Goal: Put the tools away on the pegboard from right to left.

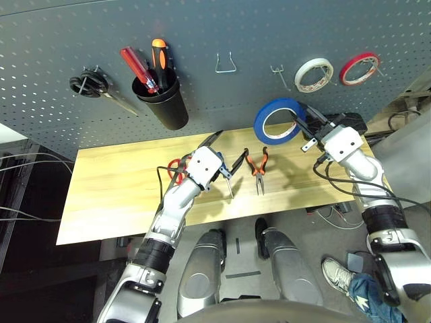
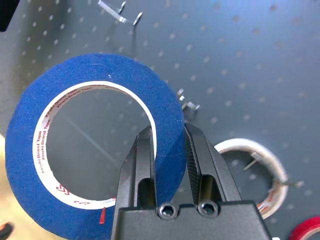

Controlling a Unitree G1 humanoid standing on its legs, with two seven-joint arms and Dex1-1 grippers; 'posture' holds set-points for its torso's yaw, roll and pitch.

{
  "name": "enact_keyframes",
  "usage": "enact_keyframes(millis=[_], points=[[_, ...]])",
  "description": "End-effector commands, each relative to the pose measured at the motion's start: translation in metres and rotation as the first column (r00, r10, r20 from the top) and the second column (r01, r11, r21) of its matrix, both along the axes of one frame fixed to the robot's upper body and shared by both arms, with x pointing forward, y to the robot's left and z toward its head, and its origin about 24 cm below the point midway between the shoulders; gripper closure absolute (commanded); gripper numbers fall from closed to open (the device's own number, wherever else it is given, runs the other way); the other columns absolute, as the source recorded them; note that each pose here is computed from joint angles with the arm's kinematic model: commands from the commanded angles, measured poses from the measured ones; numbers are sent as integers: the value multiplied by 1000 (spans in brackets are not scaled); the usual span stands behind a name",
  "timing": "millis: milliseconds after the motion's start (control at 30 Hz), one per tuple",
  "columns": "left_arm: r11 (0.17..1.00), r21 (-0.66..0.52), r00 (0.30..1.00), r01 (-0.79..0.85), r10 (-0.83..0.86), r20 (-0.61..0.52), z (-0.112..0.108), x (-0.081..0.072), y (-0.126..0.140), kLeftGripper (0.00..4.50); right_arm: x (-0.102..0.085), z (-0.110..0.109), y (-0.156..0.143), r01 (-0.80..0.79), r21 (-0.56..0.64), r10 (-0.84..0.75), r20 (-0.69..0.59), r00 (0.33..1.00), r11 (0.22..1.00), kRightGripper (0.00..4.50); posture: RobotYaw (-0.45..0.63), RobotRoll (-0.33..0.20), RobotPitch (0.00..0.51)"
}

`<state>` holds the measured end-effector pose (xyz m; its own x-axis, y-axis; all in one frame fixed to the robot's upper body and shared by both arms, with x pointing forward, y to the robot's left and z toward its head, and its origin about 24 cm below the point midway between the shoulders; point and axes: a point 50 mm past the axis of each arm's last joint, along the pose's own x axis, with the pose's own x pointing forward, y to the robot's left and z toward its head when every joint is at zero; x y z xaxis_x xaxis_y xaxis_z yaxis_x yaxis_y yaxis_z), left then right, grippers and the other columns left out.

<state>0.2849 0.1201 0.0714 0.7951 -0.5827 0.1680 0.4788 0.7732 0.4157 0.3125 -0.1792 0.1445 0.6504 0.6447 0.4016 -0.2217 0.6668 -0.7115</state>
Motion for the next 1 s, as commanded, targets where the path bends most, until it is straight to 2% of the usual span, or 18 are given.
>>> enact_keyframes(millis=[33,133,333,633,733,833,1000], points=[[1000,17,1000,5,-5,-14,-6,-1,1,0,-1,11,-4,25,10,-26,65,998,1000,3757,92,0,220],[1000,20,1000,6,-6,-12,-5,-1,1,0,3,22,-8,65,61,-71,100,993,996,3758,90,0,217],[1000,22,1000,11,-10,-7,-4,1,1,0,18,31,-8,134,88,-140,67,988,987,3758,92,0,216],[1000,24,1000,2,-2,-20,-6,3,1,0,42,19,6,198,59,-192,-92,977,978,3758,108,0,220],[1000,24,1000,1,-1,-27,-7,2,1,0,44,16,8,196,95,-184,-125,975,976,2775,116,0,222],[1000,25,999,-2,2,-32,-7,1,2,0,38,10,8,168,125,-149,-150,977,978,1712,121,0,225],[999,31,999,-9,10,-43,-9,1,5,0,20,-19,6,119,78,-95,-261,961,990,24,111,0,231]])
